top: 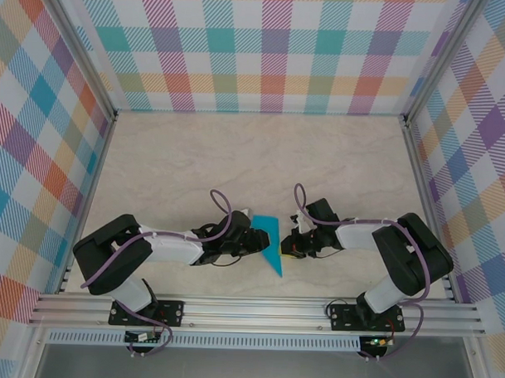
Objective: Fold a paper plane with a square sheet of paper (pick it up from the middle)
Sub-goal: Fold the wing for the fifth time at the center of the table.
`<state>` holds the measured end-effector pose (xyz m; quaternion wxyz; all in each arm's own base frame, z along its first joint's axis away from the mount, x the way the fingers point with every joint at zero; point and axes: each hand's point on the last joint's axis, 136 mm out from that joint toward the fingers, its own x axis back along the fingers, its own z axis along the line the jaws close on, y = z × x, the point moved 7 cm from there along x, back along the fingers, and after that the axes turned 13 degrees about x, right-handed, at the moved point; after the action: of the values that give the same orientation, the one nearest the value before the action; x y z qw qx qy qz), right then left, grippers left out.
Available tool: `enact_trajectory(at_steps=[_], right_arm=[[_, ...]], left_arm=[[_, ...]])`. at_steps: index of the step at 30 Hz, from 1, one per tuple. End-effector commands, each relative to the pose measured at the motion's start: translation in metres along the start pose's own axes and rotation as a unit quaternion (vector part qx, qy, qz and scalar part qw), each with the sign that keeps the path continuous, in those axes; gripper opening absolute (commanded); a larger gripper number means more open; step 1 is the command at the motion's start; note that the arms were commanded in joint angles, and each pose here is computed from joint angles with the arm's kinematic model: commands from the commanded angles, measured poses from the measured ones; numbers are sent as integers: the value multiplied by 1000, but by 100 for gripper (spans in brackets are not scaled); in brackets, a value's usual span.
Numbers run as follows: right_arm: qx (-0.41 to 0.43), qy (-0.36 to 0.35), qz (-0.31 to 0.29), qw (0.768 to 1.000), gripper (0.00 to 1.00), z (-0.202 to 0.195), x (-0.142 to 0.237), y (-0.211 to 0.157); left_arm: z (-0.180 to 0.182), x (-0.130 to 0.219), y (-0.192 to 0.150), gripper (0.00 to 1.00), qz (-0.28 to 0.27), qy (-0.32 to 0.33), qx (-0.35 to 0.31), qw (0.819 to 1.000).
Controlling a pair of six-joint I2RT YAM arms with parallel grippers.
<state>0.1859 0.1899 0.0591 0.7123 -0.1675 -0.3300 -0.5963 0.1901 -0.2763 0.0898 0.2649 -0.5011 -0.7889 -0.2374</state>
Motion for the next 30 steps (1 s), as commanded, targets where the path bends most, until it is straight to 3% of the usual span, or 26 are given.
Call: enact_trajectory(at_steps=[1,12,18,30], right_arm=[[-21,-55,8,998,5,-18,-6,-6],[-13,-52,0,999,6,-12,-1,-3],[10,-55,-16,998,7,-2,10,0],[123,-113,-112,980,33,29,50,-12]], left_arm=[[0,-2,-4,30,4,-3,-4,1000],[-2,-3,-3,6,2,6,2,1000],[-3,-1,-1,2,-4,11,13,1000],[-11,2,1,0,-6,22,34,999]])
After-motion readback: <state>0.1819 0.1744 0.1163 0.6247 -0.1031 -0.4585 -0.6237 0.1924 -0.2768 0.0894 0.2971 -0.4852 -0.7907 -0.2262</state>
